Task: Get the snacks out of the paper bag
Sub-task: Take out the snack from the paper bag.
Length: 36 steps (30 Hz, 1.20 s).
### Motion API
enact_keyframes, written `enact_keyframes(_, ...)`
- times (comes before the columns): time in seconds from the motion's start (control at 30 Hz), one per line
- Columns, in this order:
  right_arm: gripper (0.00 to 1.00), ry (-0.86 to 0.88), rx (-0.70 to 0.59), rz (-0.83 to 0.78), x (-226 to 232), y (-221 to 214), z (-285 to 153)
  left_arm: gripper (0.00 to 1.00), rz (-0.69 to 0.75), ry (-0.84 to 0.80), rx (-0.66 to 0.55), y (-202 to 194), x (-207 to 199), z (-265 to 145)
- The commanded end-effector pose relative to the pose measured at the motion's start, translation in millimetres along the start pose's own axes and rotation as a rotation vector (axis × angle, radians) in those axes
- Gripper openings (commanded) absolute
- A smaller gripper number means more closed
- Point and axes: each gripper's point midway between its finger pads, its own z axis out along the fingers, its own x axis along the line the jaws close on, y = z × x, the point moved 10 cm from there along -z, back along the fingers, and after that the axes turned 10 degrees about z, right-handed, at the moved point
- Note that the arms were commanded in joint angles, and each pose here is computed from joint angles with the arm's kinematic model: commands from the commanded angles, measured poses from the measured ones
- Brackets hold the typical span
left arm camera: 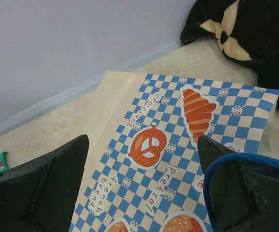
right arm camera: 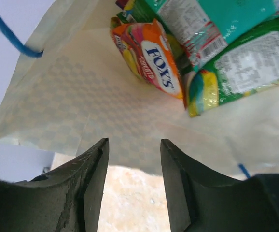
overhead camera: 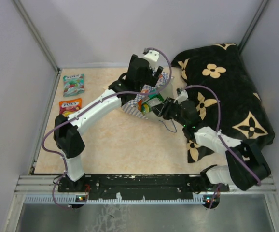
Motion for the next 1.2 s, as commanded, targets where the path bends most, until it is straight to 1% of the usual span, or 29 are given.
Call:
enact_keyframes(0.0, 0.49, 0.19, -0.122, 0.128, 19.0, 4.6, 28.5, 1.0, -0.08, -0.051, -0.037, 17.6, 6.6, -12.7)
enact_keyframes(0.1, 0.5, 0.243, -0.168, 0.232, 15.2, 5.4, 49.2, 1.0, -0.098, -0.077, -0.03, 17.6, 4.6, -14.4)
enact_keyframes(0.17, 0.52, 0.242, -0.192, 0.29, 8.6, 5.3, 63.7, 1.0, -0.107, -0.081, -0.028, 19.0, 4.6, -15.2)
enact_keyframes(0.27, 0.57, 0.25, -0.186, 0.362, -4.6, -1.3, 87.2, 1.0, -0.123, -0.071, -0.022, 22.0, 5.7, -15.3)
enact_keyframes(0.37, 0.63, 0.28, -0.153, 0.386, -3.7, -10.7, 103.2, 1.0, -0.124, -0.066, -0.011, 24.4, 5.8, -13.4)
enact_keyframes(0.47, 0.73, 0.263, -0.132, 0.373, 0.7, -20.6, 112.9, 1.0, -0.125, -0.063, 0.0, 24.9, 5.5, -12.3)
enact_keyframes(0.57, 0.77, 0.226, -0.123, 0.363, -1.8, -26.1, 121.7, 1.0, -0.128, -0.062, 0.004, 25.3, 5.9, -12.7)
enact_keyframes(0.7, 0.79, 0.218, -0.126, 0.368, -7.6, -27.4, 135.4, 1.0, -0.134, -0.066, 0.003, 26.9, 6.3, -15.1)
enact_keyframes(0.97, 0.79, 0.152, -0.099, 0.273, -15.4, -29.4, 167.6, 1.0, -0.129, -0.07, 0.012, 30.2, 5.8, -19.2)
enact_keyframes(1.07, 0.78, 0.065, -0.083, 0.229, -21.7, -33.3, 175.2, 1.0, -0.131, -0.077, 0.015, 30.1, 4.2, -20.2)
enact_keyframes(1.17, 0.73, -0.058, -0.095, 0.206, -31.0, -35.2, 176.1, 1.0, -0.128, -0.082, 0.02, 29.3, 2.0, -21.3)
